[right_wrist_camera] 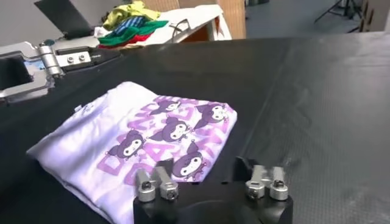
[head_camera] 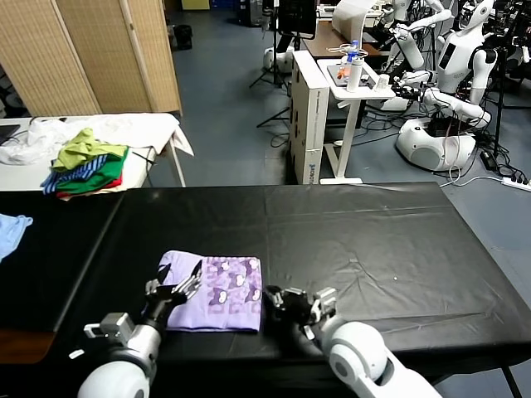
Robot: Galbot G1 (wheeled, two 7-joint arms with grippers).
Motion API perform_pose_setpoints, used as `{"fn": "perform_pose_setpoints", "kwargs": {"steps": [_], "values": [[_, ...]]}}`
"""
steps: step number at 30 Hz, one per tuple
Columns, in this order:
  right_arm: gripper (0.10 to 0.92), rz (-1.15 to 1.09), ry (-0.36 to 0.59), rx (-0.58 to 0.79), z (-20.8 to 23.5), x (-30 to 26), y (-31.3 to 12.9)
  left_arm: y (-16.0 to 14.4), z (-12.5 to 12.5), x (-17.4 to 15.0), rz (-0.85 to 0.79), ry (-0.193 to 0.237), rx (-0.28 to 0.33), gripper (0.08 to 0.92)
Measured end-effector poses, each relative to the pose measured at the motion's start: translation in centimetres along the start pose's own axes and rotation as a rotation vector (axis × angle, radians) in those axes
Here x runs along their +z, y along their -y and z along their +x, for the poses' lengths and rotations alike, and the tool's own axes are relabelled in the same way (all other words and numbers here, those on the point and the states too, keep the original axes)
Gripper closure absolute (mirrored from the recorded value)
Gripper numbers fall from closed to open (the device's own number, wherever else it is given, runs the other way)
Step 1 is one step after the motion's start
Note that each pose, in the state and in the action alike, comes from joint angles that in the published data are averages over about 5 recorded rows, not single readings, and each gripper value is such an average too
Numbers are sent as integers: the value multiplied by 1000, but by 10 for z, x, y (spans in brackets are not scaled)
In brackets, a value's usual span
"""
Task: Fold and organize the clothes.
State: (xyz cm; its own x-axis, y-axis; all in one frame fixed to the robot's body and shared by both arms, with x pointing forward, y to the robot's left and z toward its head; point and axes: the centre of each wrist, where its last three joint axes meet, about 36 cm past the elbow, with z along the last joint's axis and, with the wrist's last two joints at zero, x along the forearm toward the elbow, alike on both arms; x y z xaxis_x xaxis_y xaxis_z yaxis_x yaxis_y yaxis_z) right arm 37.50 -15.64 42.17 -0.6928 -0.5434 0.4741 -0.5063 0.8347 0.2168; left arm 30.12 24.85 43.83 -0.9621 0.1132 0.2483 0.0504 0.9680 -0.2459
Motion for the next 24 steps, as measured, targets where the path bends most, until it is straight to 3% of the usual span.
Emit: {"fn": "perform_pose_setpoints", "kwargs": {"steps": [9, 11, 15, 21, 23, 24], "values": [[880, -58, 22, 7, 15, -9, 15, -4, 0, 3, 3, -3, -15, 92], [843, -68, 20, 0, 13, -10, 14, -3, 0, 4, 6, -5, -18, 92], [639, -75, 14, -19, 5, -10, 8, -2, 0, 7, 15, -9, -23, 92], [265, -72, 3, -41, -7, -8, -1, -2, 0, 9, 20, -11, -25, 92], [187, -69, -5, -46, -10, -6, -4, -2, 0, 9, 21, -12, -27, 92], [191, -67, -9, -47, -12, -5, -5, -2, 0, 9, 21, -12, -28, 92]]}}
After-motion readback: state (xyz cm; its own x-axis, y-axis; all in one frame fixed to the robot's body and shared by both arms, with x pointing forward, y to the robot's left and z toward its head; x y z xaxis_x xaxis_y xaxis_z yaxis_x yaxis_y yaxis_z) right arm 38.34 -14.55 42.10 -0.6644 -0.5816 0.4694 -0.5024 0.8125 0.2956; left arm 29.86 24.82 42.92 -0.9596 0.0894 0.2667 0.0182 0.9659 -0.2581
